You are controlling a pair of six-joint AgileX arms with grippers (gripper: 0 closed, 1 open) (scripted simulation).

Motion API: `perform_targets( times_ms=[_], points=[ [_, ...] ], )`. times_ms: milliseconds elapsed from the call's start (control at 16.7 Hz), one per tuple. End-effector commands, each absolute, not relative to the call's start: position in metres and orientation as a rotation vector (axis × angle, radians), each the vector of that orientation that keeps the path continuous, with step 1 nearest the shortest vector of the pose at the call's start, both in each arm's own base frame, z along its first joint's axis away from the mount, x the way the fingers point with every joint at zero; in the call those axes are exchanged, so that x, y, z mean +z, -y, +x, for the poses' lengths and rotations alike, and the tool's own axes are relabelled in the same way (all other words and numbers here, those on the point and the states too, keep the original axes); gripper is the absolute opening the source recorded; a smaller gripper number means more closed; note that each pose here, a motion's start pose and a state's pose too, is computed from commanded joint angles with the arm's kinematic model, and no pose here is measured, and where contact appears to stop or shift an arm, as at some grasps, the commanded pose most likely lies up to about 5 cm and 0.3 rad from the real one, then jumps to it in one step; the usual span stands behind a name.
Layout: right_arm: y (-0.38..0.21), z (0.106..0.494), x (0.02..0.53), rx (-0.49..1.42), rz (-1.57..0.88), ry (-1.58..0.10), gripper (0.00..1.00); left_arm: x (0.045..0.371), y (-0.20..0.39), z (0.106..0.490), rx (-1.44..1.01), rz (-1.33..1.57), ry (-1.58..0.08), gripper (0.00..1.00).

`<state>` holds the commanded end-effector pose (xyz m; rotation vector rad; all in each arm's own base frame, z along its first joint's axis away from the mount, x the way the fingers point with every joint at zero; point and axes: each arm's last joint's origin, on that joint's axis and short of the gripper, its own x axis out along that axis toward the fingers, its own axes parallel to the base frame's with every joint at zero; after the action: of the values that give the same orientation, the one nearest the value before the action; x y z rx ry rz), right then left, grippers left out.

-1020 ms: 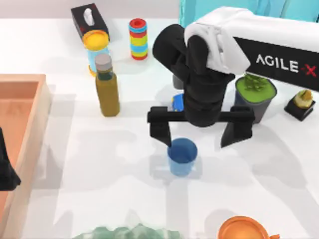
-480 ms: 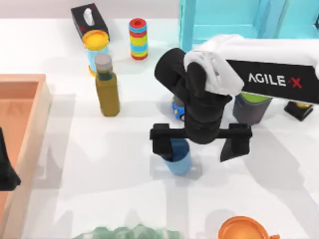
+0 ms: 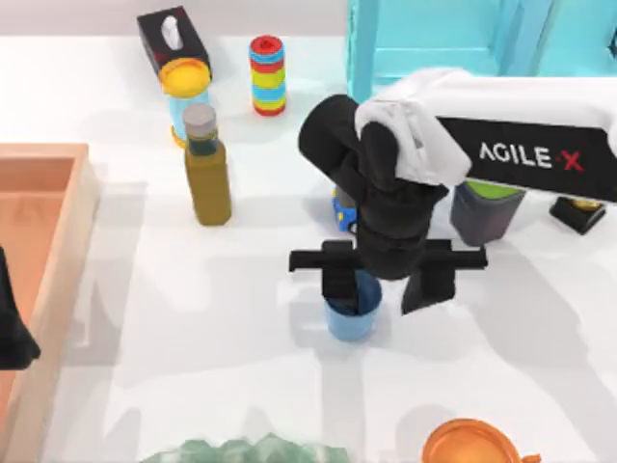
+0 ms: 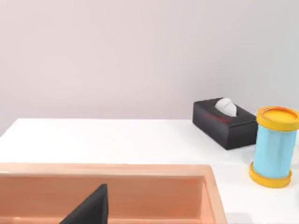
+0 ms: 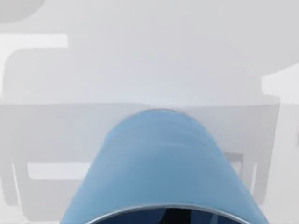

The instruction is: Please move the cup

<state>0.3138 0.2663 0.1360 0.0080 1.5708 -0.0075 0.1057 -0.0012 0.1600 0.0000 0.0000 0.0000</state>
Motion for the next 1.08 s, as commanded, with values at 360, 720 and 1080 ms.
perform_targets(
  times_ms=[360, 720, 1080],
  points=[
    [-0.266, 0.314, 0.136, -0.007, 0.008, -1.571, 0.00, 0.160, 0.001, 0.106, 0.000, 0.000, 0.000, 1.00],
    [-0.266, 0.314, 0.136, -0.007, 0.008, -1.571, 0.00, 0.160, 0.001, 0.106, 0.000, 0.000, 0.000, 1.00],
    [-0.256, 0.313, 0.150, 0.025, -0.010, -1.547, 0.00, 0.160, 0.001, 0.106, 0.000, 0.000, 0.000, 1.00]
  ],
)
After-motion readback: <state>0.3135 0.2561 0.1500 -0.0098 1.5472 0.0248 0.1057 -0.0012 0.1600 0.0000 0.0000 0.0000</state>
